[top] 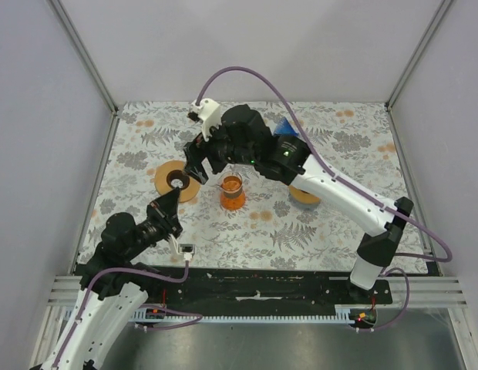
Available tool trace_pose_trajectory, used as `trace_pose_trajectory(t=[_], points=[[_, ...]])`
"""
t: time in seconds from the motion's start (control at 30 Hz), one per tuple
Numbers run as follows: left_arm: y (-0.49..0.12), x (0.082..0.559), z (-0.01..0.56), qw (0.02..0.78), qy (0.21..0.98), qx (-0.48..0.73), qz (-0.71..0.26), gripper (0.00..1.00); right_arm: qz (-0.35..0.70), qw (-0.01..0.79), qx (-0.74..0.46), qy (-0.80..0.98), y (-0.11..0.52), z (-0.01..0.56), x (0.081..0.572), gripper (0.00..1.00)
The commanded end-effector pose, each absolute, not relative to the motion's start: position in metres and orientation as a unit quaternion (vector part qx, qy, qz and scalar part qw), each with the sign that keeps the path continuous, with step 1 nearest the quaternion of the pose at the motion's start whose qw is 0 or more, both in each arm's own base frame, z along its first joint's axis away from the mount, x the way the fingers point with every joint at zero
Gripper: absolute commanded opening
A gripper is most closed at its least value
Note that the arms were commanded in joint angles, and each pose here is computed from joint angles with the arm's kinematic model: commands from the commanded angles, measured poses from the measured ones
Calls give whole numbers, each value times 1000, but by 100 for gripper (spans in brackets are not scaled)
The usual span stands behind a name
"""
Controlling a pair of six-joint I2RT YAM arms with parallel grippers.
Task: Place the coffee filter in the dripper
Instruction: Place the dripper holder onto the coffee server.
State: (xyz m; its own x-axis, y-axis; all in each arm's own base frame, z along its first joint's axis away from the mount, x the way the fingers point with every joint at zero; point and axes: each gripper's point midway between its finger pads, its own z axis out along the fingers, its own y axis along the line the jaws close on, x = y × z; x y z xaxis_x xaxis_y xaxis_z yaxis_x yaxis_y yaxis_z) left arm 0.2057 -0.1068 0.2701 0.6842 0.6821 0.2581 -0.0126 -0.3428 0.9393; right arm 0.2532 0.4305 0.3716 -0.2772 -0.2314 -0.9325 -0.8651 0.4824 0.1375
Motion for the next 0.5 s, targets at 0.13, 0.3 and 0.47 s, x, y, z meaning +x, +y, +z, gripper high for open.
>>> trace_pose_trajectory(t=[0.13, 0.3, 0.47], points=[[-125, 190, 315, 543, 57, 716, 434, 2, 296, 447, -395, 746, 450, 343, 263, 83], [-125, 189, 313, 545, 56, 716, 433, 2, 278, 438, -393, 759, 461, 323, 275, 81], [-127, 185, 315, 548, 44, 713, 436, 2, 278, 427, -406, 759, 471, 311, 278, 65]])
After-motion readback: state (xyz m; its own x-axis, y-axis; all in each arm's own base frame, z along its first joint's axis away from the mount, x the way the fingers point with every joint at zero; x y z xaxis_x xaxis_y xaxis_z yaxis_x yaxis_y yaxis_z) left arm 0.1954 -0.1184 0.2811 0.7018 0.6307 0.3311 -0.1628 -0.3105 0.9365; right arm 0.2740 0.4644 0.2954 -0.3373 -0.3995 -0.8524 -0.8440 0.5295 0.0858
